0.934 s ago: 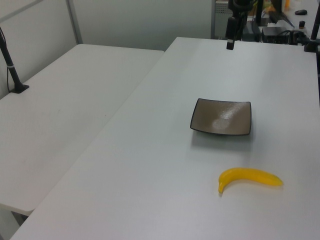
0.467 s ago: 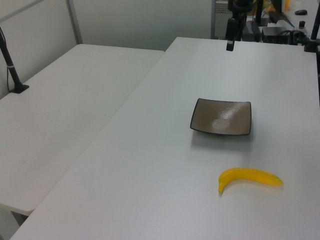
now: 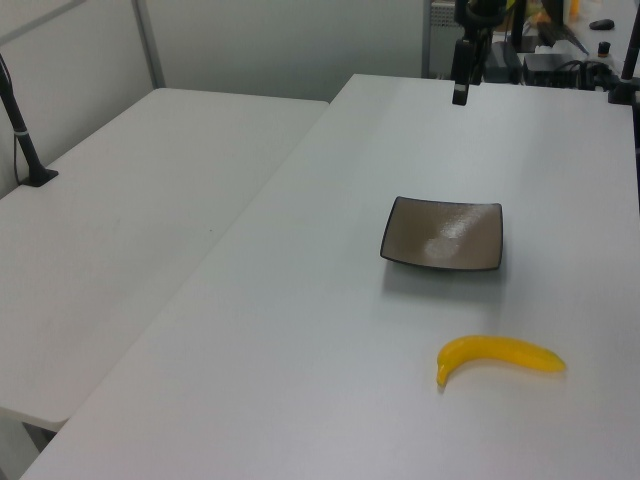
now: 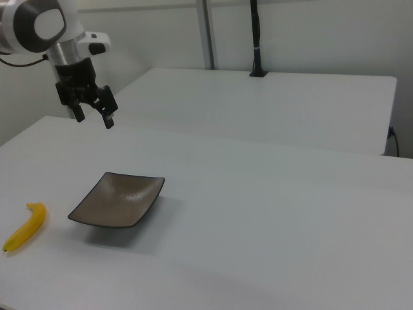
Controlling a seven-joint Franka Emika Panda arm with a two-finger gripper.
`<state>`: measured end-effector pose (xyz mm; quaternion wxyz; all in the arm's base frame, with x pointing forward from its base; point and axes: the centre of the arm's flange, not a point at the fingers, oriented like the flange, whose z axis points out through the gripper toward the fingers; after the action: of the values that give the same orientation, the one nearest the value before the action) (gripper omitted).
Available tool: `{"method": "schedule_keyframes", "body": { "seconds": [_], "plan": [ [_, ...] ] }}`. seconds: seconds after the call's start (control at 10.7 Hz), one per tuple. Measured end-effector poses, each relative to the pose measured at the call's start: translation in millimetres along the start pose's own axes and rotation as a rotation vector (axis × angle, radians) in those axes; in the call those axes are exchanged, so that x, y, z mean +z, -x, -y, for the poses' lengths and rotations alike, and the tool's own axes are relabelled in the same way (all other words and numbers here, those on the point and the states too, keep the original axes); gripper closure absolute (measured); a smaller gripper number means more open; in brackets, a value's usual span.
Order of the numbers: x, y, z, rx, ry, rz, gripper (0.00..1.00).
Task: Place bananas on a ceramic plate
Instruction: 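Move the gripper from rest toward the yellow banana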
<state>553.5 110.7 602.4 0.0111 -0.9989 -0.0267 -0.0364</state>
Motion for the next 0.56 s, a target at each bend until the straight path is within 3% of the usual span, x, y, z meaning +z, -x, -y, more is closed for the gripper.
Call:
{"method": "schedule_keyframes", "body": {
  "seconds": [0.37, 0.56],
  "plan": [
    [3.1, 7.2, 44.5, -0.077, -0.011, 0.008, 0.00],
    [2.8, 22.2, 98.0, -0.172, -0.019, 0.010, 0.00]
  ]
}}
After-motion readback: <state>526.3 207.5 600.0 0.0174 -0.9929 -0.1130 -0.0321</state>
